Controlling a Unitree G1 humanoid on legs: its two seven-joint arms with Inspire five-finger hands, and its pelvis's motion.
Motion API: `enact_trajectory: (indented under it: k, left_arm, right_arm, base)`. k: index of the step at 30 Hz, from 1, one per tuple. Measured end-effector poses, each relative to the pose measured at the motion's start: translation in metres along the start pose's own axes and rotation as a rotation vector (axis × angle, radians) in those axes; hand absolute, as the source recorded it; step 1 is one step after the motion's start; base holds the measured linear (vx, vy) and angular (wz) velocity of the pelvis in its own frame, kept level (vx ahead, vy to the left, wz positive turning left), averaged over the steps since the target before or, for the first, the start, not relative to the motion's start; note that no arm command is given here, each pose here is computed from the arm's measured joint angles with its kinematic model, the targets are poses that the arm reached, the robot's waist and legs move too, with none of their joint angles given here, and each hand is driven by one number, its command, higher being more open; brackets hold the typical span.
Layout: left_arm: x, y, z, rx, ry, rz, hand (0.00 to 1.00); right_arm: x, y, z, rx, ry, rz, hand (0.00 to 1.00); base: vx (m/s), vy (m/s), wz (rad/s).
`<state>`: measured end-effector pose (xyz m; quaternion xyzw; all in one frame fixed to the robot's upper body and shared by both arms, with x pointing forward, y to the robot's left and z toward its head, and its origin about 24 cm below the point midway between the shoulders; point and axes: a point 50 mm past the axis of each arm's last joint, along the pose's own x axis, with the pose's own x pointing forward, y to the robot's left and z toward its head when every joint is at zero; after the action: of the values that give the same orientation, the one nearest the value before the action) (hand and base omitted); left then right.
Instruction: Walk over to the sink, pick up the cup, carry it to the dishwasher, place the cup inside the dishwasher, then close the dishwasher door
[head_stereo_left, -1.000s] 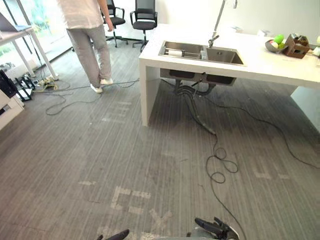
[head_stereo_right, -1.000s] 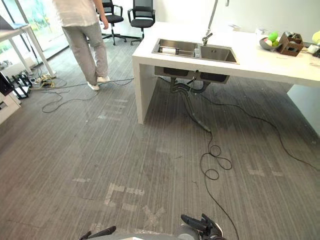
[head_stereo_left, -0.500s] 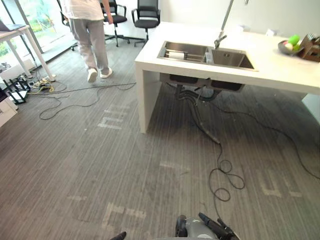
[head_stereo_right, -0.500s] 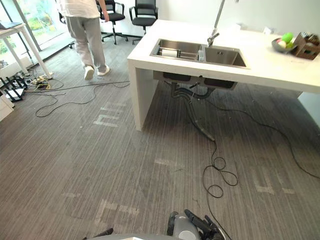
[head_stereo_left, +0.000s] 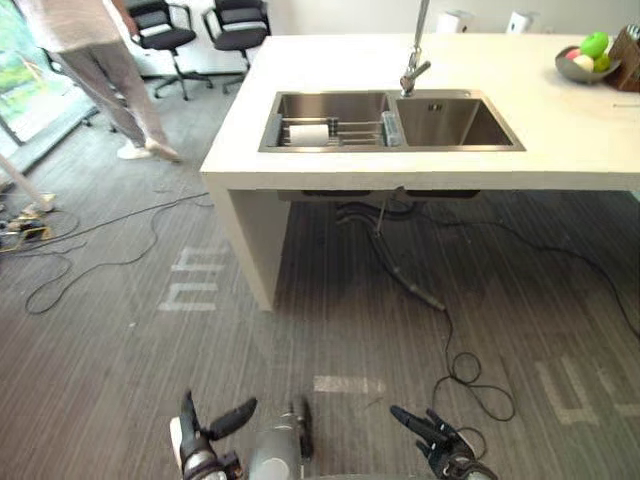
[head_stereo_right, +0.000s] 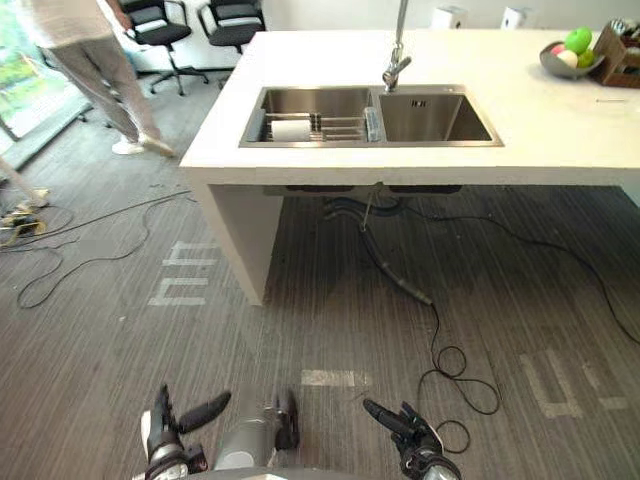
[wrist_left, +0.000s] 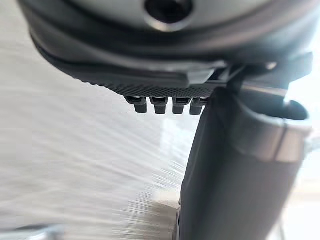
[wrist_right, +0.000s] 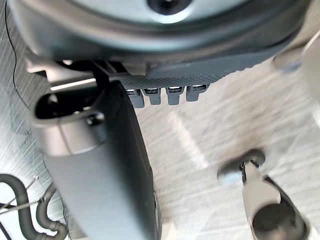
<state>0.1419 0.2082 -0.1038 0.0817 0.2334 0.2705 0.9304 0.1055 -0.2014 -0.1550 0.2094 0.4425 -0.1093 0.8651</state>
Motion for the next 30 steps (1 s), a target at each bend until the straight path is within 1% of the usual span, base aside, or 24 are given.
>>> enact_trajectory:
  k: [1,2,3,5,6,7,8,9,11,12,14,16,18,20,21,23,26,28,29,30]
  left_arm:
    - [0.003,-0.009,0.016,0.014,-0.079,-0.018,1.0]
    - [0.002,-0.02,0.04,0.023,-0.208,-0.043,1.0]
    - [0.0,-0.022,0.046,0.021,-0.235,-0.048,1.0]
    - [-0.004,-0.027,0.077,0.021,-0.398,-0.067,1.0]
    - [-0.004,-0.025,0.091,0.017,-0.463,-0.06,1.0]
    - [-0.005,-0.021,0.112,0.015,-0.563,-0.034,1.0]
    - [-0.008,-0.017,0.14,0.004,-0.695,-0.007,1.0]
    - [-0.009,-0.016,0.145,0.004,-0.719,0.0,1.0]
    - [-0.014,-0.013,0.176,0.024,-0.894,0.068,1.0]
    - [-0.016,-0.013,0.183,0.026,-0.937,0.076,1.0]
    - [-0.018,-0.016,0.208,0.053,-1.08,0.092,1.0]
    - [-0.018,-0.016,0.218,0.079,-1.135,0.096,1.0]
    - [-0.016,-0.011,0.22,0.119,-1.161,0.096,1.0]
    - [-0.017,-0.015,0.209,0.109,-1.112,0.086,1.0]
    - [-0.023,-0.021,0.209,0.089,-1.125,0.076,1.0]
    - [-0.028,-0.027,0.211,0.102,-1.154,0.052,1.0]
    - [-0.031,-0.038,0.208,0.183,-1.163,-0.057,1.0]
    - [-0.035,-0.049,0.205,0.256,-1.169,-0.162,1.0]
    - [-0.035,-0.058,0.2,0.333,-1.165,-0.243,1.0]
    - [-0.033,-0.06,0.198,0.366,-1.159,-0.267,1.0]
  right_arm:
    - [0.0,0.001,-0.002,-0.004,0.004,0.006,1.0]
    - [-0.001,0.003,-0.007,-0.03,0.027,0.01,1.0]
    - [-0.001,0.003,-0.008,-0.032,0.029,0.012,1.0]
    - [-0.003,0.003,-0.015,-0.021,0.049,0.0,1.0]
    - [-0.003,0.003,-0.014,-0.019,0.043,-0.005,1.0]
    - [-0.003,0.004,-0.013,-0.011,0.033,-0.006,1.0]
    - [-0.002,0.006,-0.008,-0.018,0.001,0.001,1.0]
    - [-0.002,0.006,-0.006,-0.02,-0.007,0.003,1.0]
    - [-0.004,0.002,0.001,-0.039,-0.045,0.004,1.0]
    - [-0.004,0.003,0.002,-0.04,-0.053,0.008,1.0]
    - [-0.002,0.009,0.009,-0.042,-0.085,0.025,1.0]
    - [0.0,0.014,0.01,-0.051,-0.081,0.04,1.0]
    - [-0.001,0.018,-0.001,-0.054,-0.038,0.052,1.0]
    - [-0.003,0.007,0.0,-0.066,-0.019,0.024,1.0]
    - [-0.005,0.001,-0.001,-0.076,-0.002,0.01,1.0]
    - [-0.005,-0.002,-0.002,-0.089,0.038,0.01,1.0]
    - [-0.008,-0.006,-0.006,-0.085,0.085,0.022,1.0]
    - [-0.01,-0.013,-0.009,-0.075,0.104,0.009,1.0]
    - [-0.013,-0.019,-0.012,-0.065,0.121,-0.007,1.0]
    - [-0.013,-0.021,-0.012,-0.063,0.128,-0.013,1.0]
  base:
    - [0.57,0.313,0.45]
    - [0.55,0.278,0.3]
    - [0.44,0.189,0.11]
    - [0.39,0.102,-0.06]
    - [0.48,0.126,-0.1]
    - [0.55,0.154,-0.18]
    - [0.45,0.124,-0.15]
    - [0.47,0.102,-0.26]
    - [0.35,0.011,-0.24]
    - [0.35,-0.083,-0.08]
    - [0.33,-0.146,0.06]
    - [0.39,-0.247,0.17]
    - [0.37,-0.276,0.28]
    - [0.33,-0.251,0.24]
    - [0.31,-0.223,0.18]
    - [0.26,-0.202,0.13]
    - [0.15,-0.14,0.21]
    - [0.09,-0.097,0.54]
    - [0.07,-0.067,0.51]
    - [0.06,-0.044,0.42]
